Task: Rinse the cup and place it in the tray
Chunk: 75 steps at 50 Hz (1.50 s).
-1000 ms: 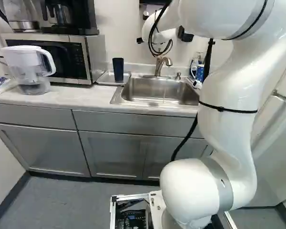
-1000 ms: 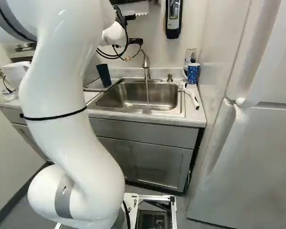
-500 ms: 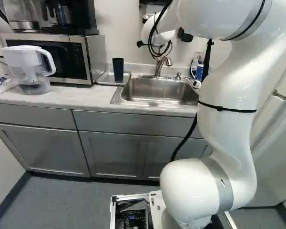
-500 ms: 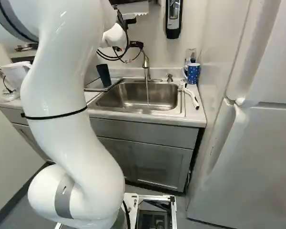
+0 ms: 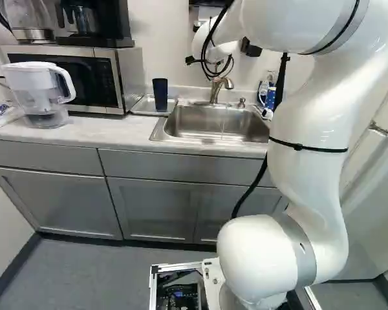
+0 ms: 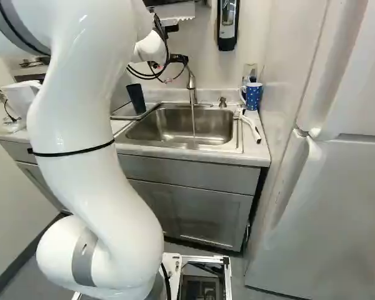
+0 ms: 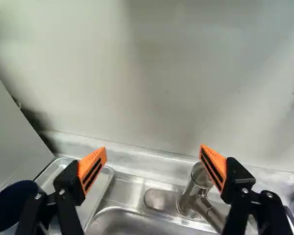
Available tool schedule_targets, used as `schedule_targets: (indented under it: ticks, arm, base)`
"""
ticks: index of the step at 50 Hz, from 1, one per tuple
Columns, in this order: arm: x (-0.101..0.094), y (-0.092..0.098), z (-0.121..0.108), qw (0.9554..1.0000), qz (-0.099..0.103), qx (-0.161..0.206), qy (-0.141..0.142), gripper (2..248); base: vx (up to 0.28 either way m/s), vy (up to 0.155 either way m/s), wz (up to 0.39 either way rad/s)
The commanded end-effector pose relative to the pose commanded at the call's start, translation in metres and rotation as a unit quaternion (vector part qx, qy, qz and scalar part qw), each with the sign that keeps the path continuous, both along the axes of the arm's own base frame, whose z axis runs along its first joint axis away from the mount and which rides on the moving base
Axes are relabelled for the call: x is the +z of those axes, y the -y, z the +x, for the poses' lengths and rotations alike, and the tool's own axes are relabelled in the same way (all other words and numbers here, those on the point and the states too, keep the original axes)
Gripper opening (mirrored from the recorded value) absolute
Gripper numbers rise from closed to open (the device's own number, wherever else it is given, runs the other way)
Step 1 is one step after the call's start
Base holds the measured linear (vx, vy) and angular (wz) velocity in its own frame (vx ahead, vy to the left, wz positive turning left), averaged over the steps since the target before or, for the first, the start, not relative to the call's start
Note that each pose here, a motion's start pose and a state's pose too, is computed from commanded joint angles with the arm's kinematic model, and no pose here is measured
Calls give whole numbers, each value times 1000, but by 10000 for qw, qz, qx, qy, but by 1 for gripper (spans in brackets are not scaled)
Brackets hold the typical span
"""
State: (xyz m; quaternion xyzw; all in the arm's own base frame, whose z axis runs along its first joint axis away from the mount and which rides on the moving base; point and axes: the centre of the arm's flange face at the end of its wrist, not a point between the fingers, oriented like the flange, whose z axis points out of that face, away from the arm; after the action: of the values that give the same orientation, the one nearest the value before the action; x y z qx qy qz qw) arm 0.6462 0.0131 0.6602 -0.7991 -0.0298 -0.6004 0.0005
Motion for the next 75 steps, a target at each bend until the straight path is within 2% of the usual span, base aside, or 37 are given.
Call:
schedule_targets:
  ticks: [28, 51, 63, 75]
  arm:
    - [-1, 0, 0, 10000, -5, -8, -74, 247]
    - [-4, 1, -4, 9996, -19, -28, -278, 247]
    - [-4, 1, -4, 9996, -18, -27, -266, 247]
    - [-1, 0, -3, 10000, -5, -8, -84, 247]
  base:
    - [0, 0, 0]
    - [0, 0, 0]
    - [0, 0, 0]
    - [0, 0, 0]
